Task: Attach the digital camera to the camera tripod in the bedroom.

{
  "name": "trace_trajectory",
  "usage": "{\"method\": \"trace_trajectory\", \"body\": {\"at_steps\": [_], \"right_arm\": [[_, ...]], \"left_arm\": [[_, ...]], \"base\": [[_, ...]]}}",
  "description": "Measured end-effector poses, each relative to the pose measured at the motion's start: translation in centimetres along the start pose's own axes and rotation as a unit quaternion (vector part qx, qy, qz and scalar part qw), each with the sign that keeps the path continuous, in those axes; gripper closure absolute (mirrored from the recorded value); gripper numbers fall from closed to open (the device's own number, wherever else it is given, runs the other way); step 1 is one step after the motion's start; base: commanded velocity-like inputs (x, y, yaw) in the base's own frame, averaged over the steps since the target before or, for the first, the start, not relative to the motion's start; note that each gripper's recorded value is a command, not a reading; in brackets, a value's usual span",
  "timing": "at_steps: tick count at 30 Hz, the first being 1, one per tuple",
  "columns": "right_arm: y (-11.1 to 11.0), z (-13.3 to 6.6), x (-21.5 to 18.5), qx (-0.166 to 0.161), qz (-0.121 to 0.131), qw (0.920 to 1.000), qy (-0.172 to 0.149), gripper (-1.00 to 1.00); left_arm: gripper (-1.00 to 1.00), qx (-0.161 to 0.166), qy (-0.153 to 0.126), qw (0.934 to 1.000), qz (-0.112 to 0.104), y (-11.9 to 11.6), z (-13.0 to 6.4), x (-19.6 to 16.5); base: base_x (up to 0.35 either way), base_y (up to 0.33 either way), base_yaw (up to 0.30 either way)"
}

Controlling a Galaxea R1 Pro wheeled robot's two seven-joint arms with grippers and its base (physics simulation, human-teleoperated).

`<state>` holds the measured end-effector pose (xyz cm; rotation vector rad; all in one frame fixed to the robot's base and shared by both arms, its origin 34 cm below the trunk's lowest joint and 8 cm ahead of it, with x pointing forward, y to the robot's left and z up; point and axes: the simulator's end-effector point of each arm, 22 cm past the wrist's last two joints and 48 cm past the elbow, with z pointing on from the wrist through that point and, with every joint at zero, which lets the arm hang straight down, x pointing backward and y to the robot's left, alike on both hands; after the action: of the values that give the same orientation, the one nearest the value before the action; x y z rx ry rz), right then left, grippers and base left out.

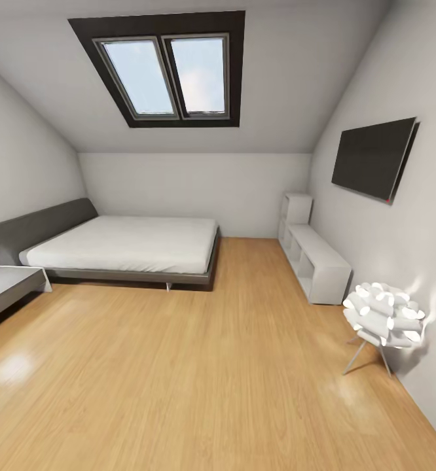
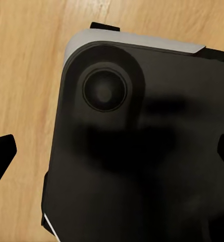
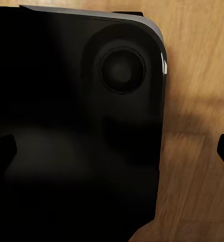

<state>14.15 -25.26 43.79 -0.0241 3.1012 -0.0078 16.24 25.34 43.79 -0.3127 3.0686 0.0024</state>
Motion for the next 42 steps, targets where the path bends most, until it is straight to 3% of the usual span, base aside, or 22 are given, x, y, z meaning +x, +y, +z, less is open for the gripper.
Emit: {"method": "trace_trajectory", "body": {"at_steps": [13,42], "right_arm": [[0.1,0.0,-0.24,0.0,0.007,1.0,-0.005,-1.0],[-0.07,0.0,-0.16,-0.001,-0.002,1.0,-0.004,-1.0]], "left_arm": [[-1.0,0.0,-0.001,1.0,-0.001,-0.01,0.0,-0.08],[-1.0,0.0,-0.001,1.0,-0.001,-0.01,0.0,-0.08]], "base": [[0.0,0.0,-0.152],[0.001,0.0,-0.007]]}}
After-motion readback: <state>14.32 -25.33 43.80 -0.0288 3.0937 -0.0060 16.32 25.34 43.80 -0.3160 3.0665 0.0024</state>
